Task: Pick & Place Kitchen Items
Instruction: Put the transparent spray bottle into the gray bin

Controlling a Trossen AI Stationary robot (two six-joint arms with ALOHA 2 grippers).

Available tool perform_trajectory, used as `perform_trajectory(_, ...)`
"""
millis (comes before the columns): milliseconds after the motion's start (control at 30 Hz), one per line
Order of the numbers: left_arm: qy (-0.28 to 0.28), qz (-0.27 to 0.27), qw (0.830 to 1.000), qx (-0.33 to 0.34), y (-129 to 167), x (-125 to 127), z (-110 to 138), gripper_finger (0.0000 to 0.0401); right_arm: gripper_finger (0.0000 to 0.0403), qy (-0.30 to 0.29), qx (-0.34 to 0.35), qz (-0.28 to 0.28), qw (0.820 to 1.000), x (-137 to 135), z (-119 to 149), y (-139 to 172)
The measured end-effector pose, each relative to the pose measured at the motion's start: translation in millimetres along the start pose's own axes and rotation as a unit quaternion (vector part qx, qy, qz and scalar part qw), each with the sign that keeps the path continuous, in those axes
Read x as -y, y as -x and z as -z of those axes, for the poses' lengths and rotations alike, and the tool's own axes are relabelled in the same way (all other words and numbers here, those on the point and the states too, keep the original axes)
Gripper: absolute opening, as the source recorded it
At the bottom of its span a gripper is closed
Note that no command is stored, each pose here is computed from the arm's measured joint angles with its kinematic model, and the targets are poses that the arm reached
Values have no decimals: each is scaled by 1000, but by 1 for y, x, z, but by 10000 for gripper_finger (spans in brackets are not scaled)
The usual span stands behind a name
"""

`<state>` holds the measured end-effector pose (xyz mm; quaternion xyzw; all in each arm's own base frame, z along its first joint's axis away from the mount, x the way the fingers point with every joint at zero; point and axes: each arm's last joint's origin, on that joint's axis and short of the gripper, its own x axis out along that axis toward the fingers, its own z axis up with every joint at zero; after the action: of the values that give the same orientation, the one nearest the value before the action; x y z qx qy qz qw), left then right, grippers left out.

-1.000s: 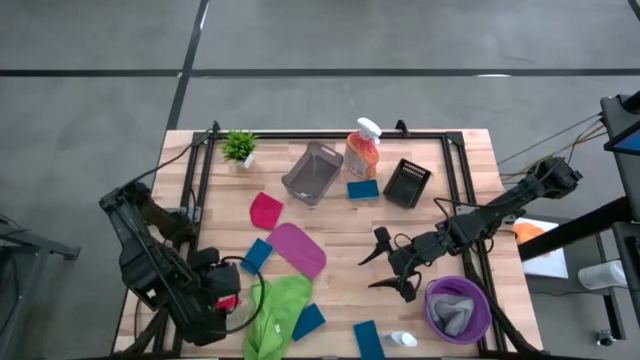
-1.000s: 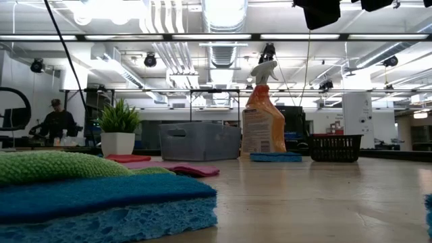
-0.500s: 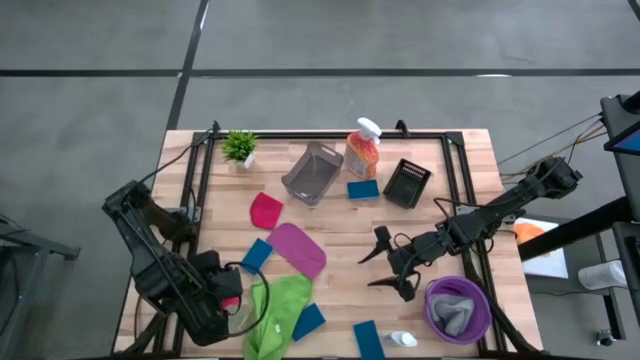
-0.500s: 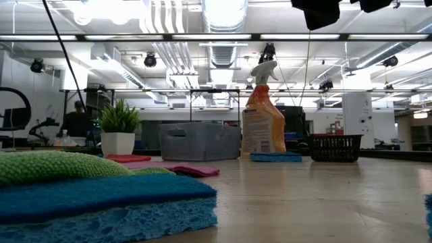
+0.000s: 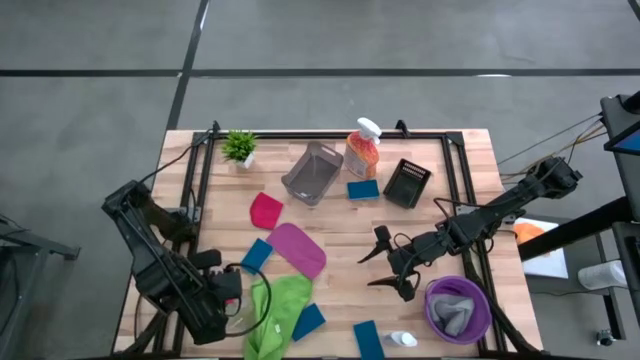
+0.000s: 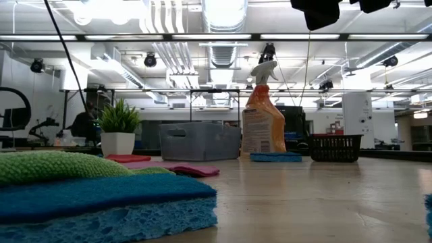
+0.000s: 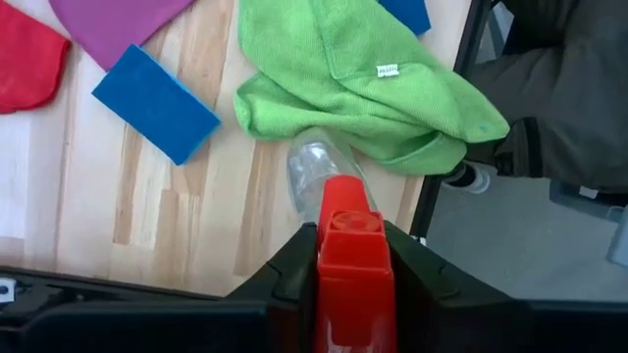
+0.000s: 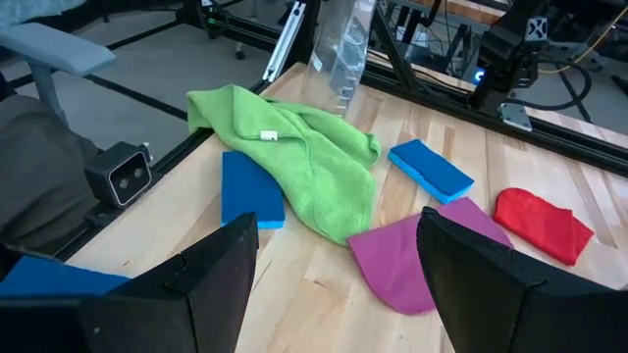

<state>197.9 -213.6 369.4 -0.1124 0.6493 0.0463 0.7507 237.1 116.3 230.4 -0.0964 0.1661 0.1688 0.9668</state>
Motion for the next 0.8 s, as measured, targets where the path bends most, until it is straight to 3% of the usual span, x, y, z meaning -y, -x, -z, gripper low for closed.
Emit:
perform_trajectory(600,-7,32,999,5,19,-17,-1,78,272,0,2,0,1000,0,-2,0)
perform_trajectory(800,-43,4,995,85,31,-29,0,78,272,-1,9,1,1000,0,-2,0)
